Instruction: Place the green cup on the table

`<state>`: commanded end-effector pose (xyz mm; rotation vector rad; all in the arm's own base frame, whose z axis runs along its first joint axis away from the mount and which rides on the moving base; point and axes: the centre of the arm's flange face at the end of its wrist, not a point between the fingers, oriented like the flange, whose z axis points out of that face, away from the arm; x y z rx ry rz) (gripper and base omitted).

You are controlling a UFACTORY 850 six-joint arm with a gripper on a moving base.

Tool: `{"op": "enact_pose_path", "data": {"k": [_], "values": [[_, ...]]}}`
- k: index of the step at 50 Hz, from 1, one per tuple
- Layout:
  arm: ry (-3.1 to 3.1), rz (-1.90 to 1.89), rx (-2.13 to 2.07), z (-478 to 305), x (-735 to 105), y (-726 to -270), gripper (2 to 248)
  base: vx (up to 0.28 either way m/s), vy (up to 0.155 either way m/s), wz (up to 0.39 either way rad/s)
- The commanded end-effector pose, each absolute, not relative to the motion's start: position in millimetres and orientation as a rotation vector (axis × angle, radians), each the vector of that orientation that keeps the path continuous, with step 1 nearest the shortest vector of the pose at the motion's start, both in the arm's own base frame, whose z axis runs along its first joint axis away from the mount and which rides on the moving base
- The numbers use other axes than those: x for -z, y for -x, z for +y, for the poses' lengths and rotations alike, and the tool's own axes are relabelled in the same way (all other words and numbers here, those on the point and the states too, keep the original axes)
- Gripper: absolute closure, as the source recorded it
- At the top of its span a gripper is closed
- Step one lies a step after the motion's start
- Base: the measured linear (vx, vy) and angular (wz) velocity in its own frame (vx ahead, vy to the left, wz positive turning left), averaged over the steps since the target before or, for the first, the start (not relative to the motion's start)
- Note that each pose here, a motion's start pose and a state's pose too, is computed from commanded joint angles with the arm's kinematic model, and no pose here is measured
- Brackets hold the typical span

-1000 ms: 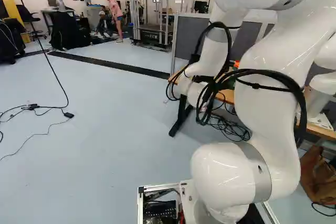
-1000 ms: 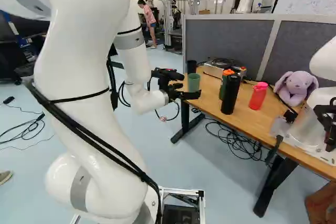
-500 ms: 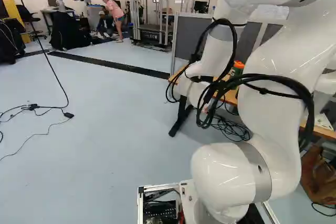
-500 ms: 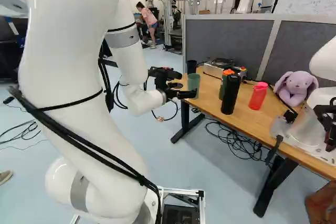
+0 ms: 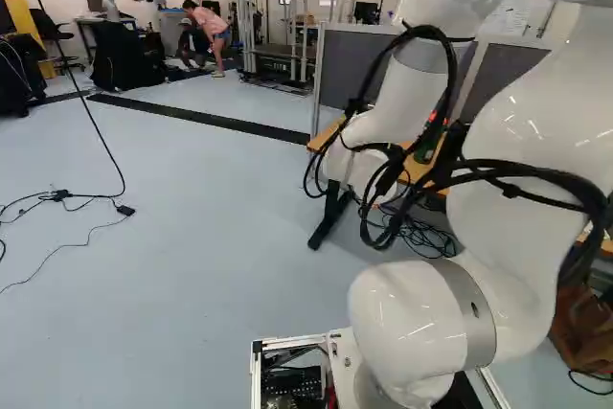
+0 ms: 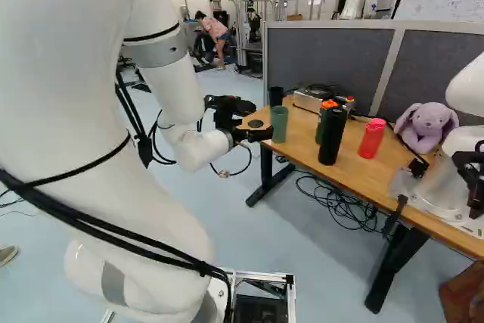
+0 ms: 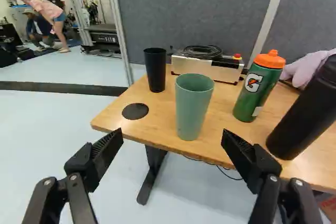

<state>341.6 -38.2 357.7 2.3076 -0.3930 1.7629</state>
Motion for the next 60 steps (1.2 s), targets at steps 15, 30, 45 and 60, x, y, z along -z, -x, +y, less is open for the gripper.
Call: {"op": "enact_pose_path", "data": {"k": [15, 30, 45, 60], "values": [[-2.404, -0.268, -1.800, -23.8, -363.9, -318.0, 3, 0.000, 0.000, 0.000], [-2.473, -0.161, -1.817, -13.3, -366.3, -298.5, 3, 0.000, 0.000, 0.000], [-2.519, -0.078, -1.824, -6.1, -366.5, -283.8, 3, 0.000, 0.000, 0.000], [-2.546, -0.024, -1.825, -1.8, -366.0, -274.4, 3, 0.000, 0.000, 0.000]]}}
